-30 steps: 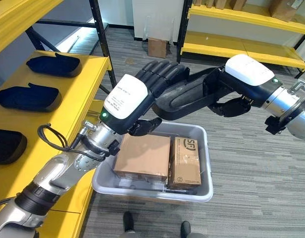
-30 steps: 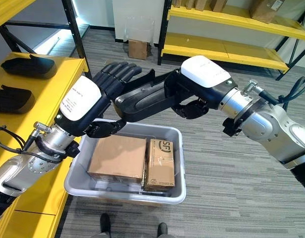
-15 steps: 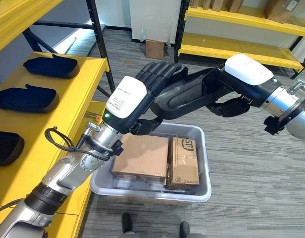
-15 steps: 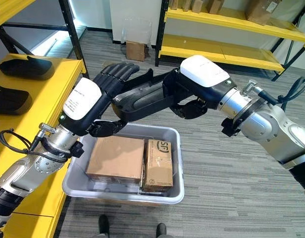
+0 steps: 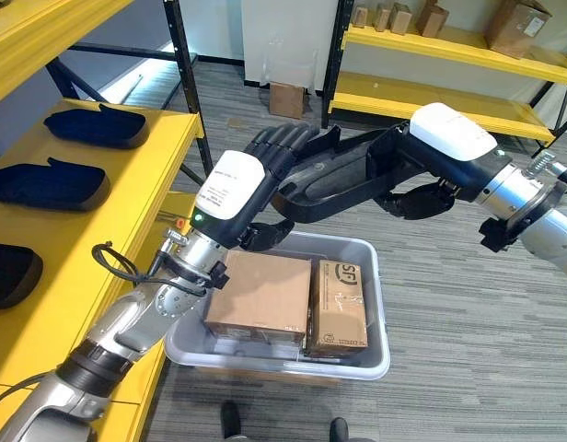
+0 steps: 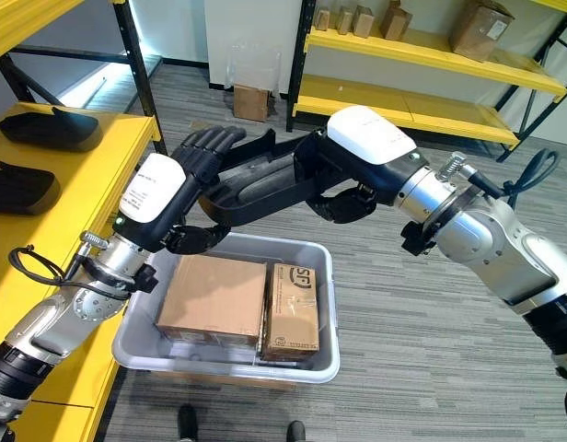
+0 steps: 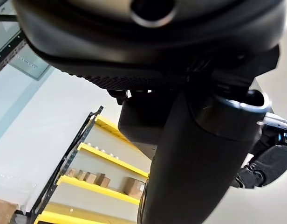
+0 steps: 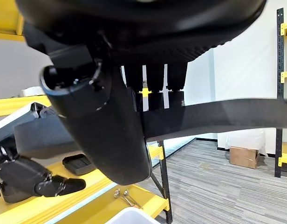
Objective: Move parts from the plastic box to the shelf.
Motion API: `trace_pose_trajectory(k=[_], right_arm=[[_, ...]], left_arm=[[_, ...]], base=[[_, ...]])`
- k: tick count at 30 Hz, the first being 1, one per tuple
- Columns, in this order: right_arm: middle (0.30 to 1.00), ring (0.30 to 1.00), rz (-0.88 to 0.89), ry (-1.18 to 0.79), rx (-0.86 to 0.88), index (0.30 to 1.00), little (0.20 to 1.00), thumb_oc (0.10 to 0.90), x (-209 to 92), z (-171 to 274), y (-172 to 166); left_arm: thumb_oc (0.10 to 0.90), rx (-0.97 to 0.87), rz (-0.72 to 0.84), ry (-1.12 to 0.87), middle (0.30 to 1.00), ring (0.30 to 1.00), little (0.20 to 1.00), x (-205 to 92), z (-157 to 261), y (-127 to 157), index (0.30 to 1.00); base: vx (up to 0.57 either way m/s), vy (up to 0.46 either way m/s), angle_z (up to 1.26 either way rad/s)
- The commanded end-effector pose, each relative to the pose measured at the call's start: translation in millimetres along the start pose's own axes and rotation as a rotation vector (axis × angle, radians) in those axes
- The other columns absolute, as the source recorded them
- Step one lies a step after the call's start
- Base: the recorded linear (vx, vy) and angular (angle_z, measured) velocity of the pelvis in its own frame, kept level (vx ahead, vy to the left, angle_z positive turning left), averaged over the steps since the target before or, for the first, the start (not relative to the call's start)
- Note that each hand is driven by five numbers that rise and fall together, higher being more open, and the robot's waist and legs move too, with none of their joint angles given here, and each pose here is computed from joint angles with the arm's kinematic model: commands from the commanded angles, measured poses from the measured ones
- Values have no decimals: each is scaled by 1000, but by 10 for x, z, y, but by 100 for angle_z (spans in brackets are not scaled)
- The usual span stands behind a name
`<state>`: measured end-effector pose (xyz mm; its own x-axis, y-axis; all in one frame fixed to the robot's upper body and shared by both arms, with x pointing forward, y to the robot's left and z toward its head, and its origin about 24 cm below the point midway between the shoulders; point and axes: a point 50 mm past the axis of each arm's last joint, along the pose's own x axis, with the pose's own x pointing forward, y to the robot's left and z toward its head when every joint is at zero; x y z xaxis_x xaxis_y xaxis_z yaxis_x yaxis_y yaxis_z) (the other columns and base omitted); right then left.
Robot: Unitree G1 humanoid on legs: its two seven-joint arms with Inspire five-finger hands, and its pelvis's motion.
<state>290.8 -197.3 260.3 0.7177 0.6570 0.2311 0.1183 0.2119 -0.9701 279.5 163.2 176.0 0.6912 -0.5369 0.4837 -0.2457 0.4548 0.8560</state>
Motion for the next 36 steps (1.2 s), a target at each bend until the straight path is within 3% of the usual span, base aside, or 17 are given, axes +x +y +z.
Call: trace_pose_trajectory(k=[1,32,33,36], right_arm=[[300,300,-309,-140,7,300,300,400,180,237,-632],[300,300,-332,-155,37,300,300,400,232,264,-598],[1000,1000,-335,-143,53,1000,1000,900,208,242,-577],[1000,1000,-346,-119,91,1000,1000,900,134,205,-520]], left_arm=[[400,5,139,-94,300,300,300,238,120,121,300],[400,-7,213,-87,300,300,300,271,155,129,300],[400,-6,213,-78,300,300,300,252,140,136,300],[400,2,210,-33,300,300,300,144,66,159,300]], base=[[0,0,0],[0,0,-2],[0,0,0],[0,0,0]])
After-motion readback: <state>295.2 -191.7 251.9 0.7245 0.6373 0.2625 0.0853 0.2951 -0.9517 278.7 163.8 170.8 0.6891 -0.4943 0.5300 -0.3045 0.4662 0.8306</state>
